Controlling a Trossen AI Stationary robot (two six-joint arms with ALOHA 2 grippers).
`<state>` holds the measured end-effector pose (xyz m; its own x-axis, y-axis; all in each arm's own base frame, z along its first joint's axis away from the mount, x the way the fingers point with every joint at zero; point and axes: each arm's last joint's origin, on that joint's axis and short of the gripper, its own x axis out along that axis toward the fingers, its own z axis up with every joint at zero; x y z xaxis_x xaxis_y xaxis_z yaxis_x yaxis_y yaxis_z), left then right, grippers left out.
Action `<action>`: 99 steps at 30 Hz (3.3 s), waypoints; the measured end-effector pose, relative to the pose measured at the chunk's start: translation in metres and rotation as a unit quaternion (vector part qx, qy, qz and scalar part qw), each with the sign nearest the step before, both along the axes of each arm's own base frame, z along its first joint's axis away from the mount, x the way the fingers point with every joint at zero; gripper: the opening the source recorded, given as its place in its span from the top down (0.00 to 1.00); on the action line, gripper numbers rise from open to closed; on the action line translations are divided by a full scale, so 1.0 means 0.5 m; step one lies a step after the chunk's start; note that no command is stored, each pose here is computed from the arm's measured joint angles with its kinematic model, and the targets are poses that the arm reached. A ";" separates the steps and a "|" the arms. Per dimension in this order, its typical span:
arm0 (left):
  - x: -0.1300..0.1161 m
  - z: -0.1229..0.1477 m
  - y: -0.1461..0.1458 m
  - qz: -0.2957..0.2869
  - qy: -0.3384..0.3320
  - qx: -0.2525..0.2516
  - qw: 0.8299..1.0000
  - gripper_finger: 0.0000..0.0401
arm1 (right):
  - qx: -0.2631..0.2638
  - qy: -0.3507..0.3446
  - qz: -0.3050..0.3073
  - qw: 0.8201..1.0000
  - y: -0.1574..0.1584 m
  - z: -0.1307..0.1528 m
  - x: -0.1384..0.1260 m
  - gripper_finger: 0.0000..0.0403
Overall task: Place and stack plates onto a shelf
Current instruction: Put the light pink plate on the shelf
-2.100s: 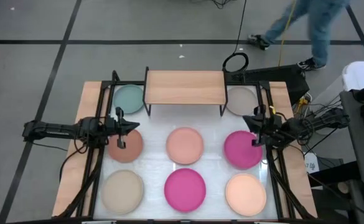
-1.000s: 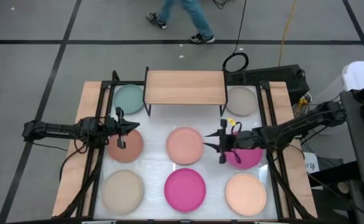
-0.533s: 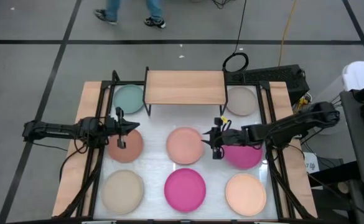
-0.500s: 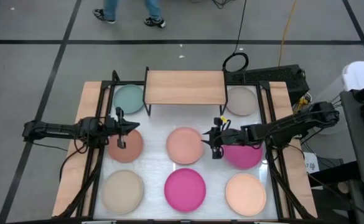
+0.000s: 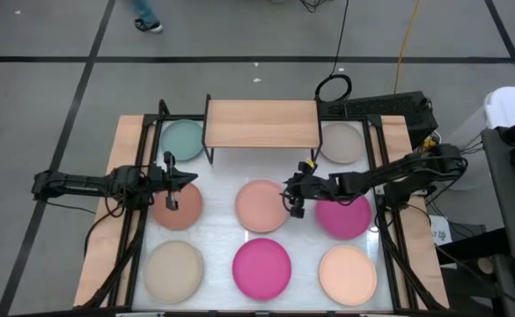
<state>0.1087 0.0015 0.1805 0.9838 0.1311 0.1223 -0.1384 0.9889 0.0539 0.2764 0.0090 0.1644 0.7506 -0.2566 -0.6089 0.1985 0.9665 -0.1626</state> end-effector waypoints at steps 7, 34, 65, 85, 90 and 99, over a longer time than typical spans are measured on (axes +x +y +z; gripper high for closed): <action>0.000 0.000 0.000 0.000 0.000 0.000 1.000 1.00 | 0.010 0.017 -0.025 1.000 -0.018 -0.025 0.007 0.52; 0.000 0.000 0.000 0.000 0.000 0.000 1.000 1.00 | 0.071 0.035 -0.021 0.997 -0.041 -0.095 0.032 0.54; 0.000 0.000 0.000 0.000 0.000 0.000 1.000 1.00 | 0.069 0.032 -0.041 0.996 -0.062 -0.094 0.031 0.95; 0.000 0.000 0.000 0.000 0.000 0.000 1.000 1.00 | 0.068 -0.027 -0.047 0.996 -0.075 -0.067 0.040 1.00; 0.000 0.000 0.000 0.000 0.000 0.000 1.000 1.00 | 0.066 -0.052 -0.044 0.996 -0.074 -0.037 0.035 1.00; 0.000 0.000 0.000 0.000 0.000 0.000 1.000 1.00 | 0.056 -0.087 -0.031 0.994 -0.067 0.009 0.026 1.00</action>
<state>0.1087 0.0015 0.1805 0.9838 0.1314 0.1223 -0.1388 0.9888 0.0540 0.2893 -0.0244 0.1689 0.8322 -0.2432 -0.4983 0.2732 0.9619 -0.0132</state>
